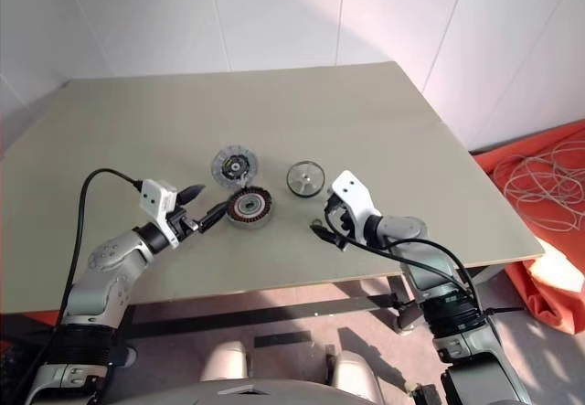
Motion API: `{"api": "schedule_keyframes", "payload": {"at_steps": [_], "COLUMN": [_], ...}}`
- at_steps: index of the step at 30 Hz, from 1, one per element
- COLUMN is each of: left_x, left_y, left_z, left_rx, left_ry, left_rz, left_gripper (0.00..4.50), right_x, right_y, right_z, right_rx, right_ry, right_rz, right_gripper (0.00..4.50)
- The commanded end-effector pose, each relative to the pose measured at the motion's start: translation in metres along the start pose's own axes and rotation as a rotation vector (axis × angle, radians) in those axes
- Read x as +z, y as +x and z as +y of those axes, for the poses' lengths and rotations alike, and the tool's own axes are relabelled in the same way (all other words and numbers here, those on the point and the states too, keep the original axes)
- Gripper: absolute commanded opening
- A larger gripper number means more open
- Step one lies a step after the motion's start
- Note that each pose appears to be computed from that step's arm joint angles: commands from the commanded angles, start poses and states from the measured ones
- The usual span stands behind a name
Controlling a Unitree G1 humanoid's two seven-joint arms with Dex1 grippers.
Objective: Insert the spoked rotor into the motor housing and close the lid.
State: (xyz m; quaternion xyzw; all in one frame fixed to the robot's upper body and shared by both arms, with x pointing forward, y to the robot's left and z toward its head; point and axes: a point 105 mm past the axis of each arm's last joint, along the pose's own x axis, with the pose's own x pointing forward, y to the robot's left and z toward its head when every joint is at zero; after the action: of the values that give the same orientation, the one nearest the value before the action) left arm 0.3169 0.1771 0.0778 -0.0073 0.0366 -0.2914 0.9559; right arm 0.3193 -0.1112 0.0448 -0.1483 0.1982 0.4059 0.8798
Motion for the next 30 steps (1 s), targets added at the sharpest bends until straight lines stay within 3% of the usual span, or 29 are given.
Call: {"api": "schedule_keyframes", "payload": {"at_steps": [1,9,12,19,30], "left_x": [0.018,0.030,0.031,0.030,0.031], "left_y": [0.001,0.002,0.000,0.002,0.006], "left_z": [-0.005,-0.011,-0.011,-0.007,-0.009], "left_rx": [-0.022,-0.021,-0.016,-0.018,-0.031], "left_ry": [0.035,0.046,0.049,0.052,0.045], "left_rz": [-0.045,-0.046,-0.041,-0.034,-0.039], "left_gripper": [4.50,4.50,4.50,4.50,4.50], "right_x": [0.016,0.010,0.006,0.003,0.004], "right_y": [-0.004,-0.004,-0.005,-0.006,-0.008], "right_z": [0.001,0.009,0.009,0.006,-0.004], "right_rx": [-0.015,-0.009,-0.016,-0.044,-0.076], "right_ry": [-0.042,-0.014,-0.003,0.000,-0.003], "right_rz": [-0.037,-0.023,-0.015,-0.008,-0.004], "right_gripper": [4.46,4.46,3.88,1.48,1.48]}}
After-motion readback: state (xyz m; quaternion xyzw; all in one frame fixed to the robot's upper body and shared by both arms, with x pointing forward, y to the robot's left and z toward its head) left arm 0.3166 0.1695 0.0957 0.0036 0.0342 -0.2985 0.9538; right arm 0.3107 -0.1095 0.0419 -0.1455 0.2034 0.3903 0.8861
